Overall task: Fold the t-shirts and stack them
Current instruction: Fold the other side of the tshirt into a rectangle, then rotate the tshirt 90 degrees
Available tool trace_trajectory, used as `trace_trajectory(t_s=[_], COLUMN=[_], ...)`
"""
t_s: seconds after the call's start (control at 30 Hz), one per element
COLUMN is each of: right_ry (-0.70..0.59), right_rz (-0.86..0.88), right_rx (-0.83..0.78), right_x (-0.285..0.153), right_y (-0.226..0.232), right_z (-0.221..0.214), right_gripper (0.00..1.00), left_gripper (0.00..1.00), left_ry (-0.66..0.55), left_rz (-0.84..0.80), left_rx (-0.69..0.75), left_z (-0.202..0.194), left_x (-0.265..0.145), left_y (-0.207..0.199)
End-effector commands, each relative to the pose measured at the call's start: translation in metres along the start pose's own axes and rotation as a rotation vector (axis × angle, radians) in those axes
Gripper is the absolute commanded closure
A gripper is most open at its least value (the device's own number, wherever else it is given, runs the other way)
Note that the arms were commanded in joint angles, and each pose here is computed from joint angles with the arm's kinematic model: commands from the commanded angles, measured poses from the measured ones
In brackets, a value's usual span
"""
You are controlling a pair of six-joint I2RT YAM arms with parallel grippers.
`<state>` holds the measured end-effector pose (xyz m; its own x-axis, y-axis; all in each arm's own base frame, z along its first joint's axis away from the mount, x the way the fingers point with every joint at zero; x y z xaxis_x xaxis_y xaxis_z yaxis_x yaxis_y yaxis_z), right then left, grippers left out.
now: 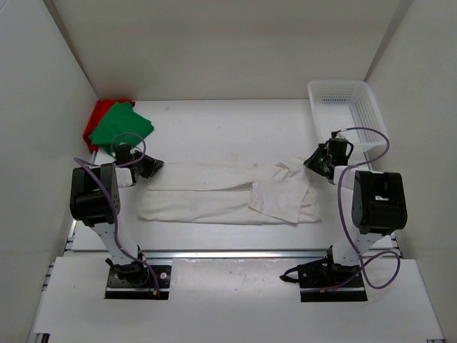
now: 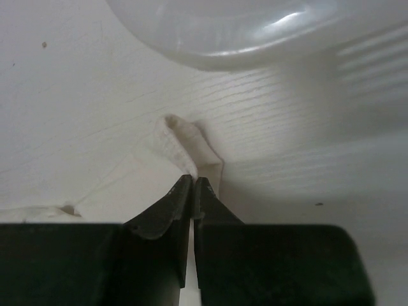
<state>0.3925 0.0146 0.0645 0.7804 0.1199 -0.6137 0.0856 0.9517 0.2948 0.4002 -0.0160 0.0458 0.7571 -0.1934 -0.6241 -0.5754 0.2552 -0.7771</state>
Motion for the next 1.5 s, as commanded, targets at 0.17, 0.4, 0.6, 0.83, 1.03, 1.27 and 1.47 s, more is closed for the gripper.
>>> trace_trajectory(t_s=[0.17, 0.4, 0.6, 0.83, 1.03, 1.27, 1.47], right_ry=[-0.082, -0.042, 0.02, -0.001, -0.115, -0.109, 0.075], right_rz=[-0.146, -0.237, -0.296, -0.251, -0.228, -0.024, 0.118], right_rx=[0.032, 0.021, 0.022, 0.009, -0.017, -0.091, -0.113], right_x=[-0.022, -0.019, -0.021, -0.031, -0.066, -0.08, -0.082], right_y=[-0.022, -0.03, -0.034, -0.02, -0.003, 0.06, 0.091], right_z=[0.022, 0.019, 0.014, 0.035, 0.066, 0.023, -0.068], right_gripper=[1.0, 1.0, 0.99, 0.73, 0.58, 0.92, 1.0], left_gripper=[0.71, 0.71, 0.71, 0.7, 0.68, 0.67, 0.68], left_ry=[-0.079, -0.107, -0.14, -0.149, -0.097, 0.092, 0.166], left_rz=[0.026, 0.044, 0.002, -0.149, -0.248, -0.268, -0.164], left_rx=[-0.049, -0.059, -0.081, -0.036, 0.148, 0.283, 0.213], left_z=[0.03, 0.036, 0.044, 0.037, -0.014, -0.12, -0.129], left_x=[-0.009, -0.015, -0.023, -0.044, -0.061, -0.065, -0.056], left_y=[0.014, 0.021, 0.009, -0.045, -0.098, -0.087, -0.034])
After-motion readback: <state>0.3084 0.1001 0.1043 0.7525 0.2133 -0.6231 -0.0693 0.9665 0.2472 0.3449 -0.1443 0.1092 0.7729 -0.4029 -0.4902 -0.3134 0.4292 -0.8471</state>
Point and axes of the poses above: each gripper's point midway between its finger pads, its own x axis out along the fingers, its own y axis along the line the jaws close on, z = x × y, the point moved 4 cm from there along -x, back along the fingers, and after that the axes turned 14 degrees about -x, right-handed, at the moved point
